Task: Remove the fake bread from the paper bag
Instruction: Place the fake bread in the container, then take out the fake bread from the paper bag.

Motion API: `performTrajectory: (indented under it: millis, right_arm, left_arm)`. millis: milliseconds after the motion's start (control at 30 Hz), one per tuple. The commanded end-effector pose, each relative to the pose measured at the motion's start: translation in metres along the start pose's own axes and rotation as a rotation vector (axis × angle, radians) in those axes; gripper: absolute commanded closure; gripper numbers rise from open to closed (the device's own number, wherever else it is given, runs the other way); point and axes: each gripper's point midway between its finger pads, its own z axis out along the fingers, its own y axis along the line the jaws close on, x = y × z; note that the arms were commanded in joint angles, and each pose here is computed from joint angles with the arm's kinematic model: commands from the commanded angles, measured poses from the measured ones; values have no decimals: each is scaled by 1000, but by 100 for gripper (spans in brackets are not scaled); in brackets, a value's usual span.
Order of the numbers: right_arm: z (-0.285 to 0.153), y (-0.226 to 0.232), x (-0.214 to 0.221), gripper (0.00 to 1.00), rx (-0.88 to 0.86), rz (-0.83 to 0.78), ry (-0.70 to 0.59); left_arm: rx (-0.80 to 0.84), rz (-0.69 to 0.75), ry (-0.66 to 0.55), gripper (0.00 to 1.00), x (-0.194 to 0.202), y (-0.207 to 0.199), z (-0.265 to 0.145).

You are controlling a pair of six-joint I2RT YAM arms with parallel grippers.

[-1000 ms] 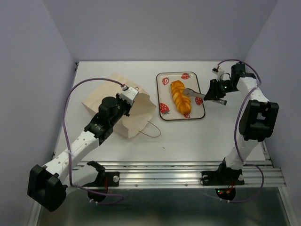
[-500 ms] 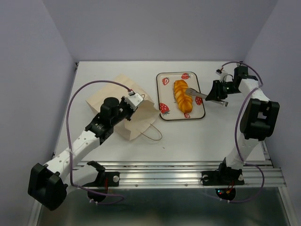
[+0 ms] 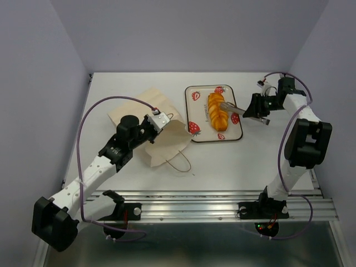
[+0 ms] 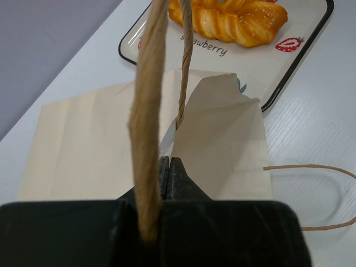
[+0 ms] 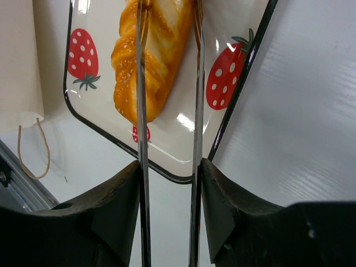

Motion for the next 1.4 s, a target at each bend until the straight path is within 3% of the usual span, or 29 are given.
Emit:
performTrajectory:
  millis: [0, 233, 767, 900, 1033, 1367]
  right_arm:
    - [-15, 13, -21, 49, -3, -63, -85]
    - [-17, 11, -21, 44, 24, -55, -96]
    - [-48, 29, -50, 46, 86, -92, -198]
    - [-69, 54, -53, 48, 84, -104, -281]
    - [-91, 109, -56, 52, 35, -154, -397]
    - [-70, 194, 7, 55, -131, -156, -332]
  left_arm:
    - [-18, 31, -90, 100, -31, 7, -7]
    - [-25, 52, -116, 100, -37, 8, -15]
    - [-51, 7, -97, 100, -29, 8, -19]
    - [-48, 11, -108, 100, -31, 7, -20]
    - [-43, 13, -117, 100, -31, 5, -20]
    - [-67, -15, -95, 100, -26, 10, -13]
